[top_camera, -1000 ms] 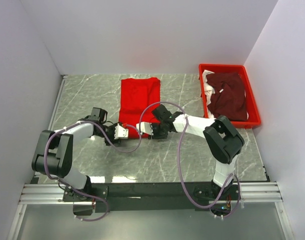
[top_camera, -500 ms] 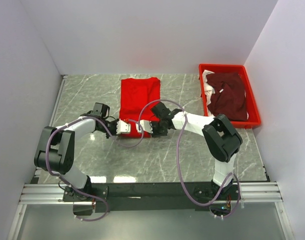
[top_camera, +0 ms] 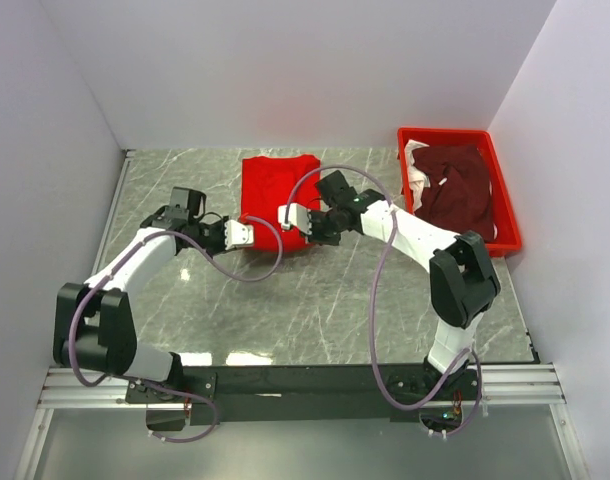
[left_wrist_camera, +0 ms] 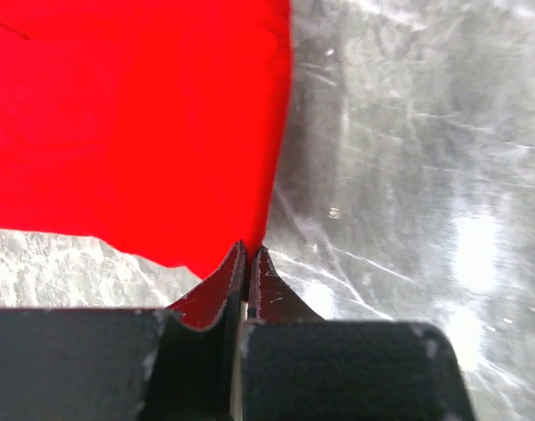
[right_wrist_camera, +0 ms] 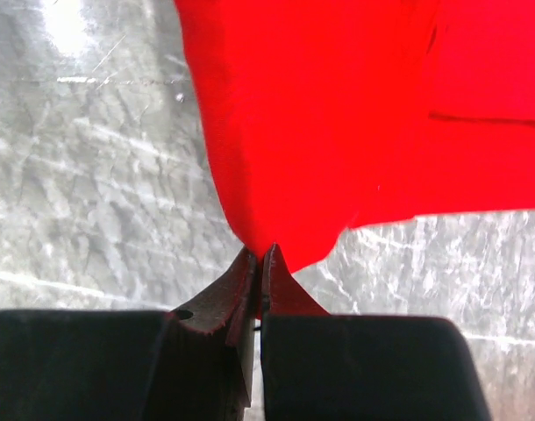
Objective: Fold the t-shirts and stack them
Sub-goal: Fold the tshirt
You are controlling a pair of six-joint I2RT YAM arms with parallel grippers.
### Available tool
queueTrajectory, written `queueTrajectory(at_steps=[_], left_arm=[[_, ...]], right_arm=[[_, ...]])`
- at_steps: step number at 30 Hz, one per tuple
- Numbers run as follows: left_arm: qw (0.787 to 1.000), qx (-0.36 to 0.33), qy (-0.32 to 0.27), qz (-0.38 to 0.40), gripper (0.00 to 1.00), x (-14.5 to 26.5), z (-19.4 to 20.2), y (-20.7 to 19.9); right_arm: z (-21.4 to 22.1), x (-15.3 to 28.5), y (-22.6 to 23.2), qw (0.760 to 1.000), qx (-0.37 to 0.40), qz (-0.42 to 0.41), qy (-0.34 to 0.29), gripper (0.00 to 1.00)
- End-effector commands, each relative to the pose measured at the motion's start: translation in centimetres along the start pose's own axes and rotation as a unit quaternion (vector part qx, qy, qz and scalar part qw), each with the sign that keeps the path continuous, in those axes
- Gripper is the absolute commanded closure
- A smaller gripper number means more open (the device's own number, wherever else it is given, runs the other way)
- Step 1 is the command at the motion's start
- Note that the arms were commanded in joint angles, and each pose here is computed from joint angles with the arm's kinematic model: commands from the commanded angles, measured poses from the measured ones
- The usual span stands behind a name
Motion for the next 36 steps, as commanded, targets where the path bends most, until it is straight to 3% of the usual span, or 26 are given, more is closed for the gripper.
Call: queueTrajectory(at_steps=[1, 8, 15, 23, 36], left_arm=[[0.999, 0.004, -0.034, 0.019, 1.0, 1.9, -2.2, -1.0], [0.996, -0.002, -0.049, 0.079, 1.0, 3.9, -3.9, -7.6], [0.99, 0.016, -0.096, 0.101, 1.0, 8.8, -8.2, -12.9], [0.994, 0.044, -0.075, 0.07, 1.0, 8.9, -9.4, -7.3], [0.993, 0.06, -0.058, 0.084, 1.0, 4.2, -5.4, 0.9]], right_arm=[[-1.1, 3.2, 0.9, 1.0, -0.007, -0.011, -0.022, 1.0], [-0.9, 6.1, 8.2, 0.997, 0.015, -0.076, -0.023, 1.0], [-1.8, 10.5, 14.2, 0.988, -0.002, -0.14, -0.062, 1.0], [-1.4, 9.7, 10.5, 0.991, -0.01, -0.124, -0.047, 1.0], [0.4, 5.7, 3.1, 0.988, -0.034, -0.152, -0.013, 1.0]])
Point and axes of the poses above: each gripper's point midway between its finger pads, its own x axis back along the fingers, its own y axis along the line the jaws close on, z = x × y, the point moved 10 cm from there along x, back along the fingers, and after that the axes turned 7 degrees about -x, right-handed, at the moved point
